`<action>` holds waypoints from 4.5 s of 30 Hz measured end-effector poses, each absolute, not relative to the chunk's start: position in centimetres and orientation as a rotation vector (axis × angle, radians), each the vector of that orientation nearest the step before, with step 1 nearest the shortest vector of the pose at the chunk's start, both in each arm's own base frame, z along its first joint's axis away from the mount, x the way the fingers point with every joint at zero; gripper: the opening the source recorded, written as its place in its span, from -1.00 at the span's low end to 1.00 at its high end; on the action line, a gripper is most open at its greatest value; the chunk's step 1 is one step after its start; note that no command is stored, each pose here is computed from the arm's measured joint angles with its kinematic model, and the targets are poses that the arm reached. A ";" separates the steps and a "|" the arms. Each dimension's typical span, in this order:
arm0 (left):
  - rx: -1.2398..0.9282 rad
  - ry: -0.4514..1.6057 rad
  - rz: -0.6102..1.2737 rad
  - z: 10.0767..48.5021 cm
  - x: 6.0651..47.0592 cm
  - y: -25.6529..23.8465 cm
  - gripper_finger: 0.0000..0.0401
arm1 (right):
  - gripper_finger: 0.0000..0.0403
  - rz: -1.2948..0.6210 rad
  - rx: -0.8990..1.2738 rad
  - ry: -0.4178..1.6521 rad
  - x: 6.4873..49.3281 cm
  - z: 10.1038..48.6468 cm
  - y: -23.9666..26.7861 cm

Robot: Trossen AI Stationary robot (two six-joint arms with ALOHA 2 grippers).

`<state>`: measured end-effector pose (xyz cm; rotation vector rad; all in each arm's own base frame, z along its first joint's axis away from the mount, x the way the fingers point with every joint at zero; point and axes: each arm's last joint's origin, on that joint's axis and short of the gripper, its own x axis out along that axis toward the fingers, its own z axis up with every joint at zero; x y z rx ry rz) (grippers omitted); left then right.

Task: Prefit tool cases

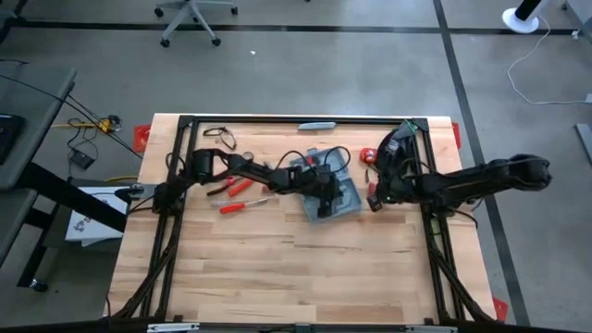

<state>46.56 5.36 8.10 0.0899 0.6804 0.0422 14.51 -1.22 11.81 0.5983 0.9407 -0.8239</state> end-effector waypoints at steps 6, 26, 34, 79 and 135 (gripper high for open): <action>0.076 0.722 0.067 9.0 45.7 6.7 -0.92 | -1.00 -0.822 0.604 0.880 14.5 11.8 0.8; 0.178 0.514 -0.038 14.5 50.2 6.2 -0.92 | -1.00 -0.948 0.535 0.769 13.6 11.9 1.6; 0.238 0.620 -0.058 14.3 53.3 7.5 -0.92 | -1.00 -0.951 0.539 0.767 13.6 11.9 1.6; 0.183 0.804 -0.052 9.8 55.2 7.3 -0.92 | -1.00 -0.949 0.631 0.807 15.7 10.7 -0.2; 0.154 0.812 0.144 8.4 55.4 8.3 -0.92 | -1.00 -0.972 0.579 0.795 16.2 9.7 0.0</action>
